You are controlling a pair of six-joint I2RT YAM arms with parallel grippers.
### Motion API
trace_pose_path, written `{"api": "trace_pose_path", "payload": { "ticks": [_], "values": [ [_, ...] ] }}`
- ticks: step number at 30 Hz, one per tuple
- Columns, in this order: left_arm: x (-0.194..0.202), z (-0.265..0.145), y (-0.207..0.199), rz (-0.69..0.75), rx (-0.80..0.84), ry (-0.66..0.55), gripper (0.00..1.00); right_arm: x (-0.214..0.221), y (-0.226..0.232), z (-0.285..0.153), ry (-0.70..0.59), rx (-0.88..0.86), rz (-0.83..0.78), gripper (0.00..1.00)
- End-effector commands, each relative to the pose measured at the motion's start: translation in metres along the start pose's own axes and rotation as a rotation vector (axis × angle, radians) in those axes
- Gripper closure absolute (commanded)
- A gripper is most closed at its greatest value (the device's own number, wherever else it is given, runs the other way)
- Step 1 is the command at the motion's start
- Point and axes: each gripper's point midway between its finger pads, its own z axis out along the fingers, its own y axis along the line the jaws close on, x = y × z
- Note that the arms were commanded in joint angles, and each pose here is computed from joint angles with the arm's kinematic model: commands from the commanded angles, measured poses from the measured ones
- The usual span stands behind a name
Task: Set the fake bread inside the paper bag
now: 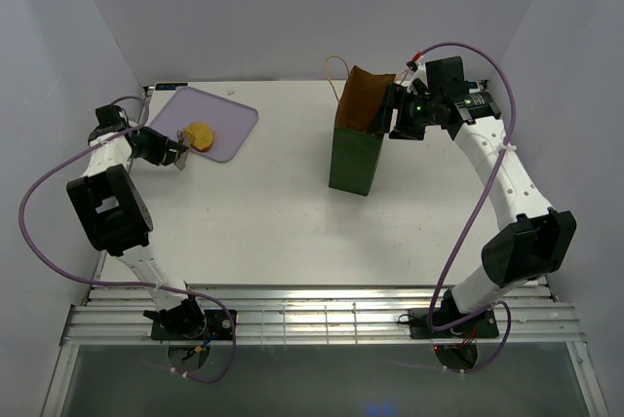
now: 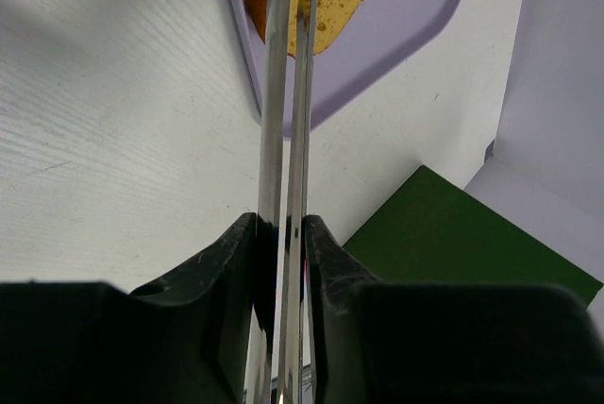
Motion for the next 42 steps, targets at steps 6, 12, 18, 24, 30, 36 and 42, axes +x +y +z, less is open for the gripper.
{"api": "trace_pose_path", "payload": {
  "ticks": [6,12,18,24,30,36,42],
  "values": [
    [-0.007,-0.013,-0.01,0.018,0.006,-0.049,0.98,-0.011,0.008,-0.014,-0.059,-0.018,-0.032,0.28],
    [-0.01,-0.027,-0.028,0.014,0.04,-0.079,1.0,-0.012,0.009,-0.013,-0.059,-0.021,-0.033,0.28],
    [-0.008,-0.043,-0.05,0.014,0.095,-0.09,1.0,-0.014,0.01,-0.013,-0.061,-0.021,-0.032,0.28],
    [-0.003,-0.063,-0.074,0.029,0.161,-0.095,1.0,-0.013,0.008,-0.012,-0.059,-0.016,-0.029,0.28],
    [0.003,-0.085,-0.1,0.055,0.233,-0.096,1.0,-0.014,0.008,-0.013,-0.058,-0.012,-0.026,0.28],
    [0.012,-0.109,-0.129,0.088,0.32,-0.087,1.0,-0.014,0.008,-0.015,-0.061,-0.005,-0.025,0.28],
    [0.025,-0.136,-0.166,0.144,0.429,-0.07,1.0,-0.014,0.008,-0.02,-0.064,0.008,-0.021,0.28]
  ]
}}
